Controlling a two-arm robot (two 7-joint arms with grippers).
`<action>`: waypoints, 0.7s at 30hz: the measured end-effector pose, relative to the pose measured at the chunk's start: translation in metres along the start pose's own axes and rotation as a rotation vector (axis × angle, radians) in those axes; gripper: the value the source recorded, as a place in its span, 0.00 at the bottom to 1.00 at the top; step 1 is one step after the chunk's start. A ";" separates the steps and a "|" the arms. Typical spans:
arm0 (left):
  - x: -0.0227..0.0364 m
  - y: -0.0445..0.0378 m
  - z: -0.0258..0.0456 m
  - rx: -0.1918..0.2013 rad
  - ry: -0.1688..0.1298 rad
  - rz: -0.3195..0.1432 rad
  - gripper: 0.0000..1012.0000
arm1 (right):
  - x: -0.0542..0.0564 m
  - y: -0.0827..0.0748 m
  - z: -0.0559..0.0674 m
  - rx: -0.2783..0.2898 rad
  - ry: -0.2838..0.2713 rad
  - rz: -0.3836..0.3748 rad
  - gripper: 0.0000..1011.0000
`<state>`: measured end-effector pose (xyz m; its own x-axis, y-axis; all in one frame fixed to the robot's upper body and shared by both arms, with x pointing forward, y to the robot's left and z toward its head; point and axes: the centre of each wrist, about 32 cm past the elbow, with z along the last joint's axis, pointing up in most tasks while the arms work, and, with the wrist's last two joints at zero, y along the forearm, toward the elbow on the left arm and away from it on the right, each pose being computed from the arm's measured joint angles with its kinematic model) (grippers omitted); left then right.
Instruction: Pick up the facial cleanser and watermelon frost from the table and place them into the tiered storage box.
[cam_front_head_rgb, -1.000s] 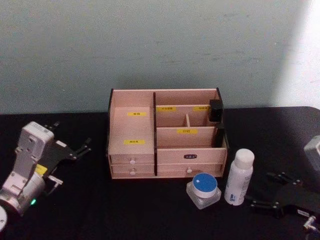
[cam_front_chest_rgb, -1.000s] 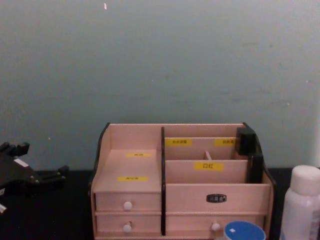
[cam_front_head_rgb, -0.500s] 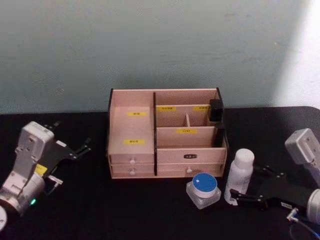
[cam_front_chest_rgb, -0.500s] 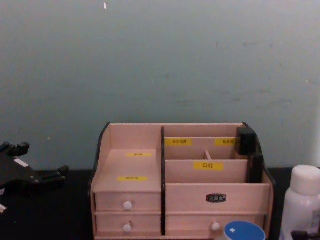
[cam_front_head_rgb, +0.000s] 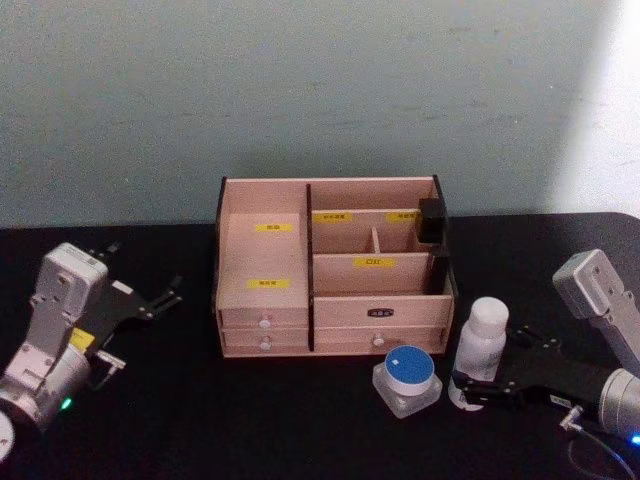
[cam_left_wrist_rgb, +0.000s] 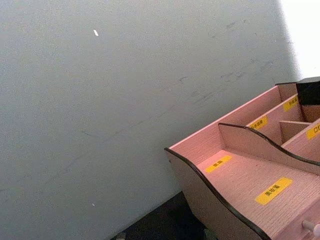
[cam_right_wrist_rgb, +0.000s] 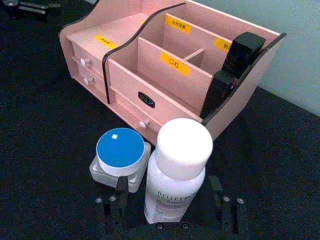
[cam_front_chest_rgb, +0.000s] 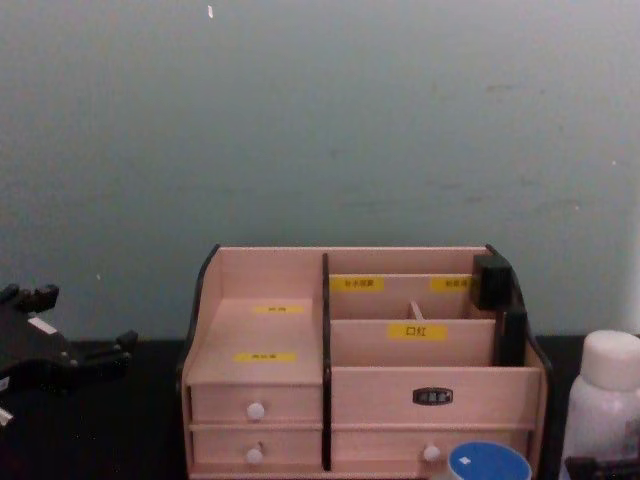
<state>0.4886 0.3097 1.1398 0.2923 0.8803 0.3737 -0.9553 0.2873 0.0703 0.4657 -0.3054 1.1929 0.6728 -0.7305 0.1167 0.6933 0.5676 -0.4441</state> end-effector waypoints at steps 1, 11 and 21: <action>0.0000 0.0000 0.0000 0.000 0.000 0.000 0.99 | 0.000 0.000 0.000 0.000 0.000 0.000 0.99; 0.0000 0.0000 0.0000 0.000 0.000 0.000 0.99 | -0.001 0.001 0.001 -0.002 -0.001 -0.001 0.99; 0.0000 0.0000 0.0000 0.000 0.000 0.000 0.99 | 0.000 0.000 0.001 -0.001 -0.001 -0.001 0.97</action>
<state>0.4886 0.3097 1.1398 0.2923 0.8803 0.3737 -0.9552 0.2873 0.0703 0.4659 -0.3045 1.1933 0.6724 -0.7307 0.1184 0.6939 0.5665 -0.4446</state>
